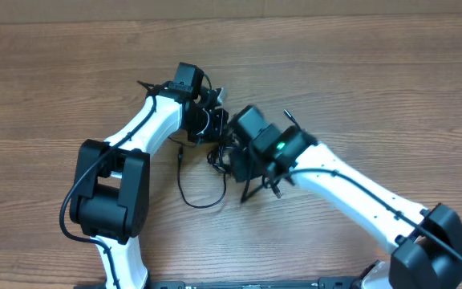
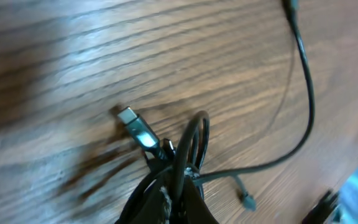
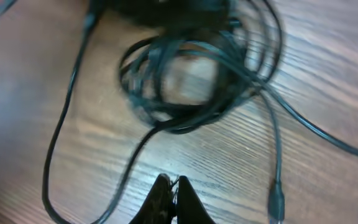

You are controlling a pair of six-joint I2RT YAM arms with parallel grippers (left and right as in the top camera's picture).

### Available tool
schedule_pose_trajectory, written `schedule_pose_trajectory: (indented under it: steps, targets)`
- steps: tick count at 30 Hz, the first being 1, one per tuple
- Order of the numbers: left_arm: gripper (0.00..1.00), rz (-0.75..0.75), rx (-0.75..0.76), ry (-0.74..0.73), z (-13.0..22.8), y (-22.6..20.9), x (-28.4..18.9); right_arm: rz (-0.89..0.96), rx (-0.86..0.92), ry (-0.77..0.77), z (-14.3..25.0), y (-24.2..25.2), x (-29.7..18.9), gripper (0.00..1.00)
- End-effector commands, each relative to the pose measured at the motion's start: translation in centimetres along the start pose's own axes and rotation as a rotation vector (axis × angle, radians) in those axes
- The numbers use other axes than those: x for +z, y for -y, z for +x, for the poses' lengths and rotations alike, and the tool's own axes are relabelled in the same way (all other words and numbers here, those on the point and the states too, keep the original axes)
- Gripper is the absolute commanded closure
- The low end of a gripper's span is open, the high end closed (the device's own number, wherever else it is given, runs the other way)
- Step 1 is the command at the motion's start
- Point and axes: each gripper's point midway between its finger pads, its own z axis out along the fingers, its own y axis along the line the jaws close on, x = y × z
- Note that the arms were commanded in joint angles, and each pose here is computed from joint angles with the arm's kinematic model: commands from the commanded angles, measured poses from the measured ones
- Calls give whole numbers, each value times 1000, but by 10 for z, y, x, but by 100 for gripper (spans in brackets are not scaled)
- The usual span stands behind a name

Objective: Untangle cables

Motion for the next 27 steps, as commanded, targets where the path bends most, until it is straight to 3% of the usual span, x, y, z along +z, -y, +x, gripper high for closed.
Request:
schedule_pose_trajectory:
  steps: [1,5,16,21,25,27]
  targets:
    - [96,121,205,5,-3,15,-5,-121,323,-19,-11,1,-16,96]
    - [96,234,257,18,-3,24,-15,-184,417,-39,-19,13,-21,96]
    - [96,154,219,45,-11,-4,-23,-173,470,-15,-28,34,-24,96]
    - [96,172,301,41,-8,0,-23,-173,466,-21,-25,32,-21,96]
    - [96,176,351,43,-7,1,-23,-137,559,-14,-26,39,-19,96]
    - [96,180,347,41,-7,1,-23,-117,646,-8,-26,43,-18,91]
